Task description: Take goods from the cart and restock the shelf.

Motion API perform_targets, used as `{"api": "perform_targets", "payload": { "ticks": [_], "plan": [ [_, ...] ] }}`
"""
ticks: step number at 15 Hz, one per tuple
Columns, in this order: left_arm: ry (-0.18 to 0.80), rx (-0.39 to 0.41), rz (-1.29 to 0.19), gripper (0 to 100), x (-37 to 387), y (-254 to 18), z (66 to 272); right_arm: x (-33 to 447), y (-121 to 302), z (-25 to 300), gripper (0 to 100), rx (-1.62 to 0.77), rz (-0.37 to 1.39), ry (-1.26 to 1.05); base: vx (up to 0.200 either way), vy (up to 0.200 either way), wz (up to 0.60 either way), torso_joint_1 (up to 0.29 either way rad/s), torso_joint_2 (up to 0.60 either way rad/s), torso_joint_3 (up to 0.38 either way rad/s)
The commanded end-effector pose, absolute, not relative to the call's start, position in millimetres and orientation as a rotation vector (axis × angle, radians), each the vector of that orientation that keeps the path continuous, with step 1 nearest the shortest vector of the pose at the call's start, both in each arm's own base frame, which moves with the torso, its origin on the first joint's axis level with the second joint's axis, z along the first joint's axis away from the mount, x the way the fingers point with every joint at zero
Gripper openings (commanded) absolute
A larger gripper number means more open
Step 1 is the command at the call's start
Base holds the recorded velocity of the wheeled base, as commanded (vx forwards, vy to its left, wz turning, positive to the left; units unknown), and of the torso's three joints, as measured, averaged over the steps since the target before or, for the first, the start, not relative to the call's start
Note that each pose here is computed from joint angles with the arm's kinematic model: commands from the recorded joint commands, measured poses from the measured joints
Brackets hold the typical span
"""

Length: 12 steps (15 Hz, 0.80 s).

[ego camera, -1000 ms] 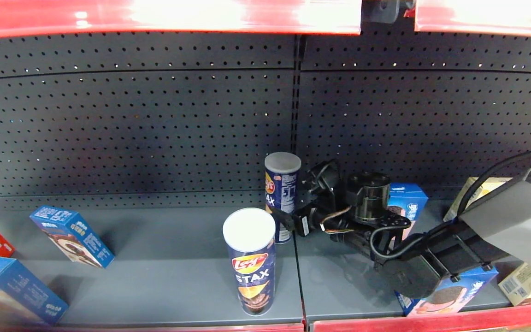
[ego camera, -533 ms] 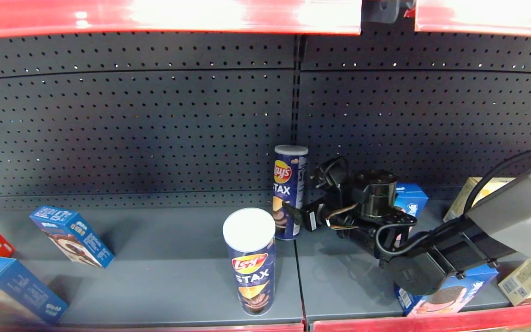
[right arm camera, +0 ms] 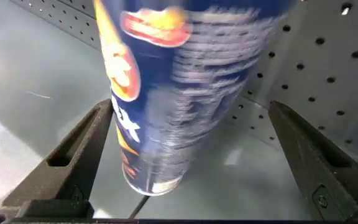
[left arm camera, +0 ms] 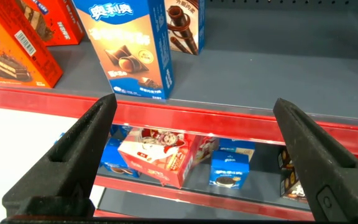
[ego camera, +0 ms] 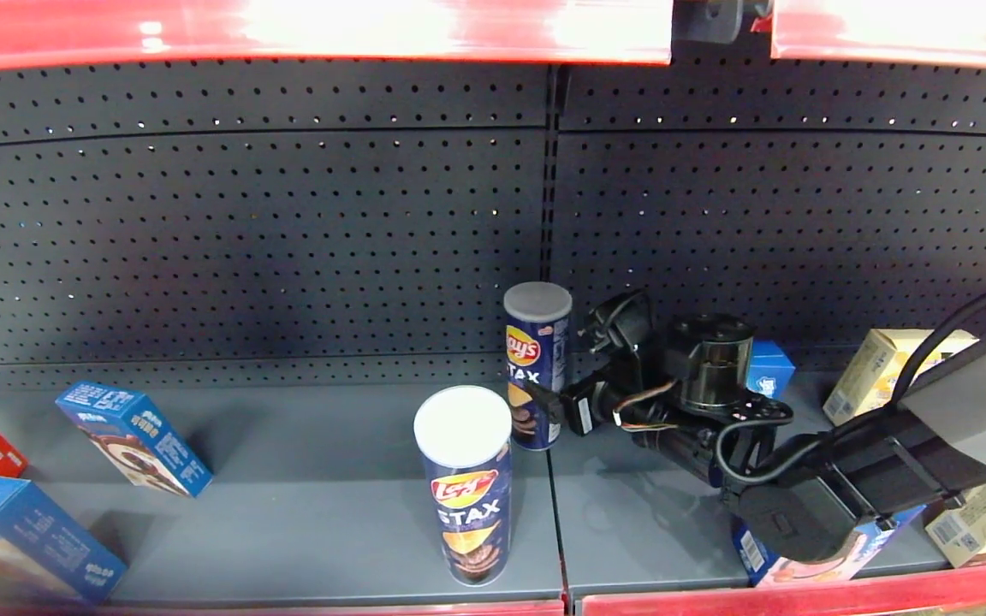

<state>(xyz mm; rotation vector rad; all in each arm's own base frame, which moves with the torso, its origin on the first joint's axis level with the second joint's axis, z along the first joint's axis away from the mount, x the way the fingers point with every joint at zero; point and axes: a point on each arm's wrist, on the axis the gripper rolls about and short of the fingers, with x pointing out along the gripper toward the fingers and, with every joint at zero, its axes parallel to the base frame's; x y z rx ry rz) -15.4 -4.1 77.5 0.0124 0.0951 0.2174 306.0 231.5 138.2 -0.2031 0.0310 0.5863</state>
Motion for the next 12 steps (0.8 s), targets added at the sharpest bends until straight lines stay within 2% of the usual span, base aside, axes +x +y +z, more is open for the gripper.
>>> {"api": "perform_targets", "payload": {
  "ticks": [1, 7, 9, 12],
  "plan": [
    [0.096, 0.013, 0.218, 100, -15.3, -4.1, 77.4, 301.9, 227.7, 144.0, 100, -0.210, 0.585, 0.020, 0.000, 0.000, 0.00, 0.000, 0.00, 0.000],
    [0.096, 0.011, 0.218, 100, -15.3, -4.1, 77.4, 292.6, 220.1, 150.9, 100, -0.207, 0.588, 0.014, 0.000, 0.000, 0.00, 0.000, 0.00, 0.000],
    [0.096, 0.011, 0.218, 100, -15.3, -4.1, 77.4, 280.6, 210.2, 133.5, 100, -0.242, 0.588, 0.077, 0.000, 0.000, 0.00, 0.000, 0.00, 0.000],
    [0.096, 0.013, 0.218, 100, -15.3, -4.1, 77.4, 278.4, 206.9, 124.1, 100, -0.254, 0.579, 0.098, 0.000, 0.000, 0.00, 0.000, 0.00, 0.000]
  ]
}}
